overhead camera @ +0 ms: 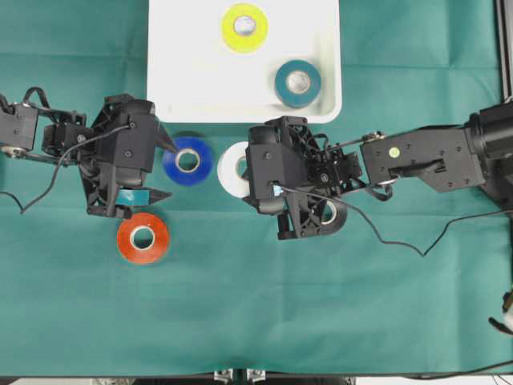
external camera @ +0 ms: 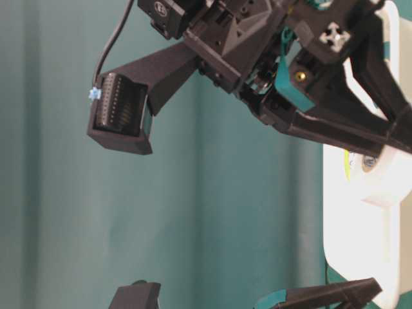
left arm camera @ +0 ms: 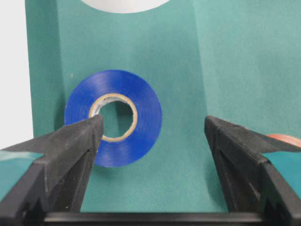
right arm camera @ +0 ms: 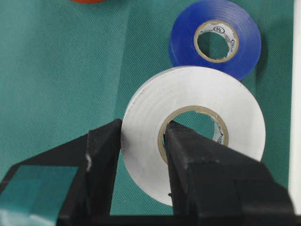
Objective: Put the tape alternately from left to right into the white case.
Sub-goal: 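Lift the white tape and carry it into the white case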
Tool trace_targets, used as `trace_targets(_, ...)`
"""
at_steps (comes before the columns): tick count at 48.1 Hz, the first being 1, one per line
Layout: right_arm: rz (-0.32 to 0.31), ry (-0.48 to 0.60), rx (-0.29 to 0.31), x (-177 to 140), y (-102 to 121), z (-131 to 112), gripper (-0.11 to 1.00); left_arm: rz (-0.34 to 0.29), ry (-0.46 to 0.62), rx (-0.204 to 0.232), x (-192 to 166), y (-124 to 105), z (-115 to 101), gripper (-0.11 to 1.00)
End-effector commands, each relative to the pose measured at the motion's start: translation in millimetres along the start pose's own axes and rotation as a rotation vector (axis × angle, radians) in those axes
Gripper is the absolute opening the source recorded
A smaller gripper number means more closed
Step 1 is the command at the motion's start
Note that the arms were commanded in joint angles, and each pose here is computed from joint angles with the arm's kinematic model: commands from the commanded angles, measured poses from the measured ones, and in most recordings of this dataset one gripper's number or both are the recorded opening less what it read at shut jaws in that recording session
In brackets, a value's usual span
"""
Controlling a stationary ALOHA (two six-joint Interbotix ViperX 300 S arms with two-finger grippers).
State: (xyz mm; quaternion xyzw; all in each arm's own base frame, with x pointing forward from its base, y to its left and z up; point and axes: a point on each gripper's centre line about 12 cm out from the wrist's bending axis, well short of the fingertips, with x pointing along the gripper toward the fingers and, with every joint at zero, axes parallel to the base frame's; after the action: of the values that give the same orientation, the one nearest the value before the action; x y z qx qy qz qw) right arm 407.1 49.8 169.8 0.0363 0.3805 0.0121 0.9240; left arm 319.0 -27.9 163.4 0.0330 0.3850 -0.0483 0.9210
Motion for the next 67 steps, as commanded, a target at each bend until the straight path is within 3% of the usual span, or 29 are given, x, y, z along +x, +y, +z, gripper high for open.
trace_targets(1, -0.006, -0.055, 0.004, -11, -6, 17, 0.34, -0.001, -0.043, 0.001, -6, -1, 12, 0.87)
trace_targets(20, -0.128, -0.066, 0.023, -13, -67, 23, 0.34, -0.004, -0.048, 0.004, -6, -2, 13, 0.87)
trace_targets(38, -0.222, -0.039, 0.111, -1, -126, 10, 0.34, -0.004, -0.052, 0.004, -6, -2, 14, 0.87)
trace_targets(67, -0.220, -0.043, 0.129, 16, -137, 1, 0.34, -0.004, -0.052, 0.004, -5, -2, 16, 0.87)
